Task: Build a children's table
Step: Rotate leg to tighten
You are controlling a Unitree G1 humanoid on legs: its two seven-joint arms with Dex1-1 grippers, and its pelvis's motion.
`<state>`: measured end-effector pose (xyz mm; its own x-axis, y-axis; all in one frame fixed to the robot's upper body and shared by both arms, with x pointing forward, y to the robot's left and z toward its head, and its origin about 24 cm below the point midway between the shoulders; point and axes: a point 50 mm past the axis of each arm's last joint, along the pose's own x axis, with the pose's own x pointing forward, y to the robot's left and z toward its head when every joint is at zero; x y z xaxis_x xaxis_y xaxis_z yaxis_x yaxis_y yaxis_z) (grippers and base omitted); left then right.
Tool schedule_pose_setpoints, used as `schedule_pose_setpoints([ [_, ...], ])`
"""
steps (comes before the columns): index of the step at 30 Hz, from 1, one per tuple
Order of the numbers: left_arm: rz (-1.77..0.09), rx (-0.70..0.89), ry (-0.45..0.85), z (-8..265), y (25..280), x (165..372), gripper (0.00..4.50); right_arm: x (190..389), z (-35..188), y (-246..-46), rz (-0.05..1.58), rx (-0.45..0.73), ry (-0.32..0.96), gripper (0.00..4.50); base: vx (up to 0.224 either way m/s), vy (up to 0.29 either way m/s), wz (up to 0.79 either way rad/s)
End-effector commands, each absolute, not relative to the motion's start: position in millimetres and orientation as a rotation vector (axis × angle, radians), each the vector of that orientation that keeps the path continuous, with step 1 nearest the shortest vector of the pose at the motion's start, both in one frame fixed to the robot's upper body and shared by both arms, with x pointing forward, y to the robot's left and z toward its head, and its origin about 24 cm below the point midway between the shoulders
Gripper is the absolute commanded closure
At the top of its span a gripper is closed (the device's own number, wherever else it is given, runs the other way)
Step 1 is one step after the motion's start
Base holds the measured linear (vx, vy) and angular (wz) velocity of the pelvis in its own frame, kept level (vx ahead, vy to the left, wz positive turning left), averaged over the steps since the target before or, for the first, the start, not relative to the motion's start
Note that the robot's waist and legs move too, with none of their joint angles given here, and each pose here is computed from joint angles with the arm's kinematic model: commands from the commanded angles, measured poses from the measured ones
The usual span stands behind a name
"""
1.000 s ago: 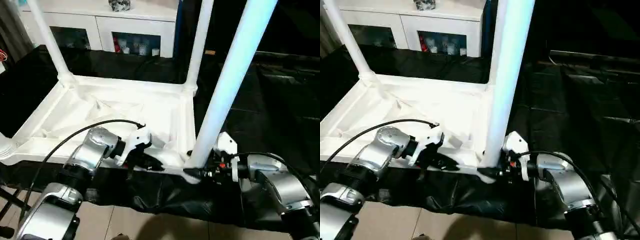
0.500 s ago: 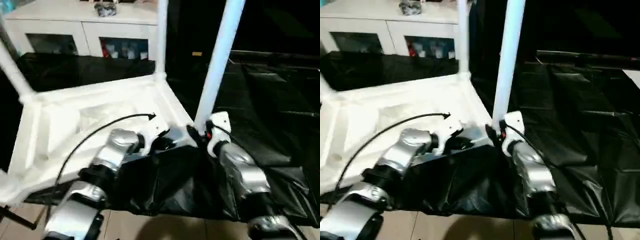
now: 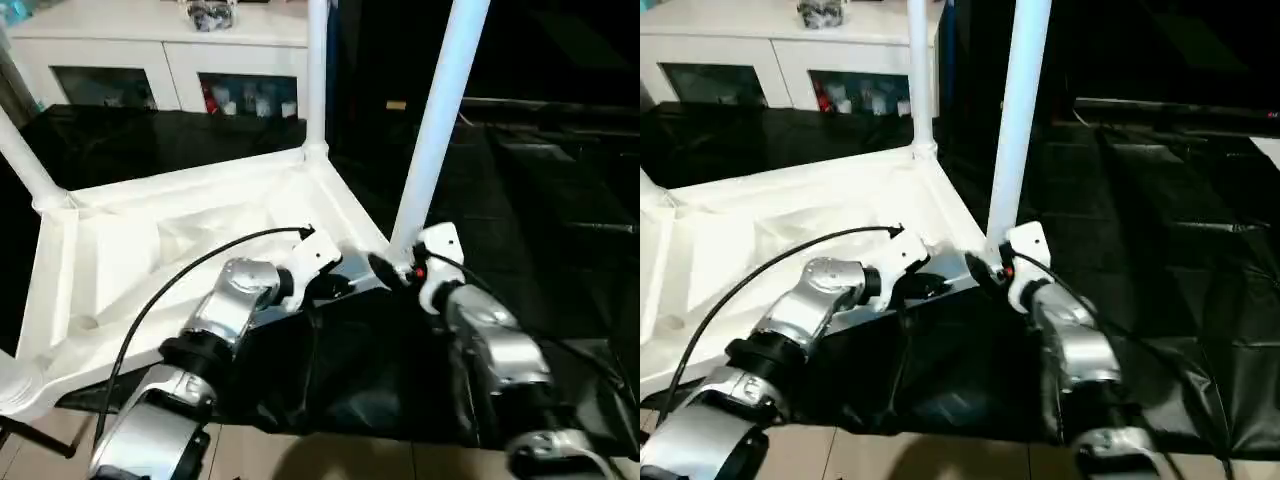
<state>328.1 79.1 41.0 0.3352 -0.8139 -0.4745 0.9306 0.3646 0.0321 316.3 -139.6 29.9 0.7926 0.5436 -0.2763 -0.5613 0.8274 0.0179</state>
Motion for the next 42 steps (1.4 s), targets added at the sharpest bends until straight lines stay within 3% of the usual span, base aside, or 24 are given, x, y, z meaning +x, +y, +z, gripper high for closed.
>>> schedule_pose_setpoints([
  [1, -1.333, 0.27, 0.321, 51, 56, 319, 4.5, 298.0, 25, -96.4, 0.926, -0.058, 0.302, 0.69, 0.0, 0.0, 0.0],
  [8, -1.476, 0.311, 0.377, 49, 79, 312, 4.5, 278.3, 34, -118.0, 1.179, -0.064, 0.313, 0.69, 0.0, 0.0, 0.0],
  [17, -1.573, 0.271, 0.403, 55, 88, 308, 4.5, 256.7, 33, -130.6, 1.346, -0.069, 0.369, 0.69, 0.0, 0.0, 0.0],
  [27, -1.619, 0.273, 0.441, 57, 100, 308, 4.5, 250.7, 35, -134.6, 1.393, -0.054, 0.403, 1.39, 0.0, 0.0, 0.0],
  [30, -1.618, 0.28, 0.455, 57, 105, 308, 4.5, 250.0, 35, -135.9, 1.401, -0.055, 0.412, 1.78, 0.0, 0.0, 0.0],
  [40, -1.608, 0.277, 0.459, 56, 106, 308, 4.5, 246.7, 31, -132.1, 1.404, -0.038, 0.427, 1.93, 0.0, 0.0, 0.0],
  [42, -1.548, 0.274, 0.424, 54, 100, 311, 4.5, 249.5, 27, -128.0, 1.336, -0.013, 0.413, 1.93, 0.0, 0.0, 0.0],
])
